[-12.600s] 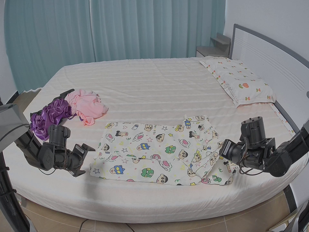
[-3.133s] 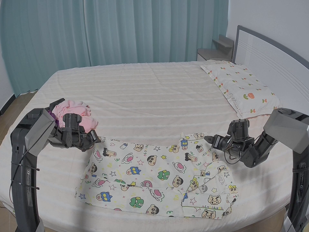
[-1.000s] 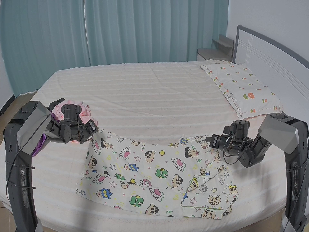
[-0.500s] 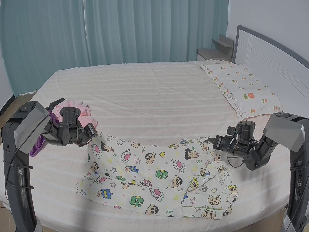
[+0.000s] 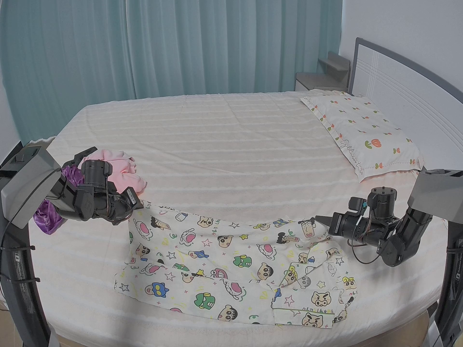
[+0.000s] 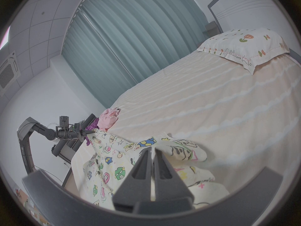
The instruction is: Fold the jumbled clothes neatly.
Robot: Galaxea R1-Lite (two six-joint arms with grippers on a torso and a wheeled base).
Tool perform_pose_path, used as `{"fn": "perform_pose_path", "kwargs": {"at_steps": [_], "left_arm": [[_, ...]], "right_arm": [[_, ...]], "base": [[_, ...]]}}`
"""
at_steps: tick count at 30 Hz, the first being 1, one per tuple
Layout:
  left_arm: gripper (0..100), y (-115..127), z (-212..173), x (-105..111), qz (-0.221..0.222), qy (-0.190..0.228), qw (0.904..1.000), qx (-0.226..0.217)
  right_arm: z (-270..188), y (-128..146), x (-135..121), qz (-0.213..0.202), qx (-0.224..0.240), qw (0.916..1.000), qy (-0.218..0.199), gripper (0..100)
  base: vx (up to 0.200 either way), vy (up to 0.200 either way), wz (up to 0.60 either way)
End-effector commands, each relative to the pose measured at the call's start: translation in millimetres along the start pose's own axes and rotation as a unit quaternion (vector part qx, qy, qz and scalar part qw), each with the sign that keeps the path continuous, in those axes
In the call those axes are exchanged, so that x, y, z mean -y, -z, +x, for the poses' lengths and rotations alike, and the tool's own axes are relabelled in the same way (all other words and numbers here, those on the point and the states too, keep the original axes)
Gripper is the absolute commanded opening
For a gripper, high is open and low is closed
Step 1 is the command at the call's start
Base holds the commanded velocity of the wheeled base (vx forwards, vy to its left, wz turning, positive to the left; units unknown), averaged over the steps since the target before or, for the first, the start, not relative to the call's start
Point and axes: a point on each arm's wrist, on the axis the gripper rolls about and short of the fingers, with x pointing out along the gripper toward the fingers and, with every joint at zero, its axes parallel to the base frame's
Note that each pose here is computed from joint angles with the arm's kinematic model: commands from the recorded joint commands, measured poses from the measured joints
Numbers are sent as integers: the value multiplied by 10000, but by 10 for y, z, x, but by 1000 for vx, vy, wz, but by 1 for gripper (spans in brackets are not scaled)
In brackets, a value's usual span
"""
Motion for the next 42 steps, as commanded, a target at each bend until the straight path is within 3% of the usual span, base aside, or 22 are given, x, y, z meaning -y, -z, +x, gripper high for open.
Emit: {"fn": "perform_pose_path", "kwargs": {"at_steps": [1,12,20,28,36,42], "left_arm": [[0,-6,-121,-66,-93,-17,10000,-24],[0,153,-371,-151,-236,192,9986,-439],[0,303,-503,-305,-86,138,9977,-661],[0,411,-576,-509,-129,95,9975,-694],[0,528,-463,-671,166,-57,9952,-960],[0,548,-437,-696,155,-82,9947,-1009]], "right_arm": [[-109,53,-15,29,-48,10000,-71,0],[-393,301,-34,118,-319,9990,-292,0],[-672,524,-58,240,-580,9968,-486,0],[-902,700,-19,131,-999,9942,-374,0],[-932,900,28,200,-1433,9892,-252,0],[-930,897,46,149,-1408,9897,-209,0]], "base": [[0,0,0],[0,0,0],[0,0,0],[0,0,0],[0,0,0],[0,0,0]]}}
